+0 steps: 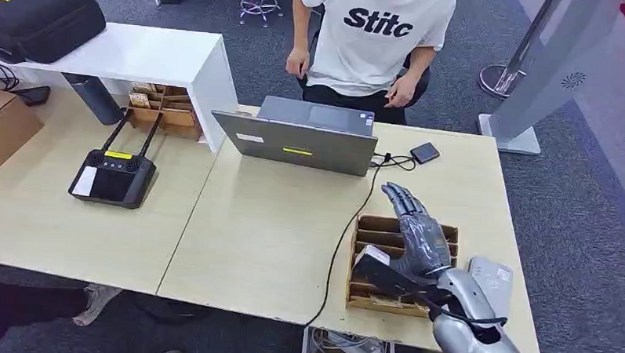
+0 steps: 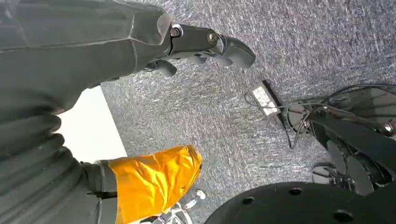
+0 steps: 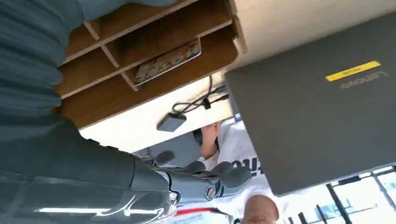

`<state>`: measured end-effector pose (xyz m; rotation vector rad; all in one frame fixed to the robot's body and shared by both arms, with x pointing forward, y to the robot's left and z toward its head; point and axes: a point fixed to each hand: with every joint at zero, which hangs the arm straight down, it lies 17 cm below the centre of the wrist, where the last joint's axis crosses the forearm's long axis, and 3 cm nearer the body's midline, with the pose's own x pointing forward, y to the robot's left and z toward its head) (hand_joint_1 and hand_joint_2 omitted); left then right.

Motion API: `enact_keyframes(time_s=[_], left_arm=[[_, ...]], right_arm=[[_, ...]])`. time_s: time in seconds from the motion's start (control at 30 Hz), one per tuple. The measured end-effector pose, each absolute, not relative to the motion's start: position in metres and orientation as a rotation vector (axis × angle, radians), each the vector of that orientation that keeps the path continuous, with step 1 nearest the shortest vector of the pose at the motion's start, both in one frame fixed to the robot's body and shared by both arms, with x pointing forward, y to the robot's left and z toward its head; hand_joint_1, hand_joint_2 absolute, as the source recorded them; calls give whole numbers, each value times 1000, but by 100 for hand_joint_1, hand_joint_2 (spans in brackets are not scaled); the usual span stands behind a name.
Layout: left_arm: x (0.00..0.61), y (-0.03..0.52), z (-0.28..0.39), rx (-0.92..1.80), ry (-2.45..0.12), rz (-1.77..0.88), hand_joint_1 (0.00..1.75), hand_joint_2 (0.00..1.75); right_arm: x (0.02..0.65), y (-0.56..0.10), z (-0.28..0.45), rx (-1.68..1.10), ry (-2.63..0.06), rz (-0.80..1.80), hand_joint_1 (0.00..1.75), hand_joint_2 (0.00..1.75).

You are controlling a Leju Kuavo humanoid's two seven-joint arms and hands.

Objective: Pass the card to the sensor for recognition and then transmit it.

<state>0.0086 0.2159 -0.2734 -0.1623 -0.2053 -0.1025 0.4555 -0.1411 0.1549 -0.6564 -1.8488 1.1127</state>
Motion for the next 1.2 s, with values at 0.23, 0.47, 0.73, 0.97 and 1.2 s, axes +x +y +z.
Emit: enact_keyframes(time_s=[0.23,0.47,0.73,0.97,1.2], left_arm=[[8,217,-273,-161,-205,-105,0,175],[9,217,-273,-162,-205,-106,0,175],[9,218,-274,-155,-206,-110,0,175],[8,217,-274,-155,-206,-120,0,175],[8,218,-274,-154,-206,-121,0,175]], right_arm=[[456,-142,149,-668,-1835,1122,0,175],[460,-145,150,-724,-1832,1128,0,175],[462,-148,141,-725,-1806,1122,0,175],[463,-148,139,-722,-1803,1120,103,175],[462,-148,139,-714,-1806,1118,175,175]])
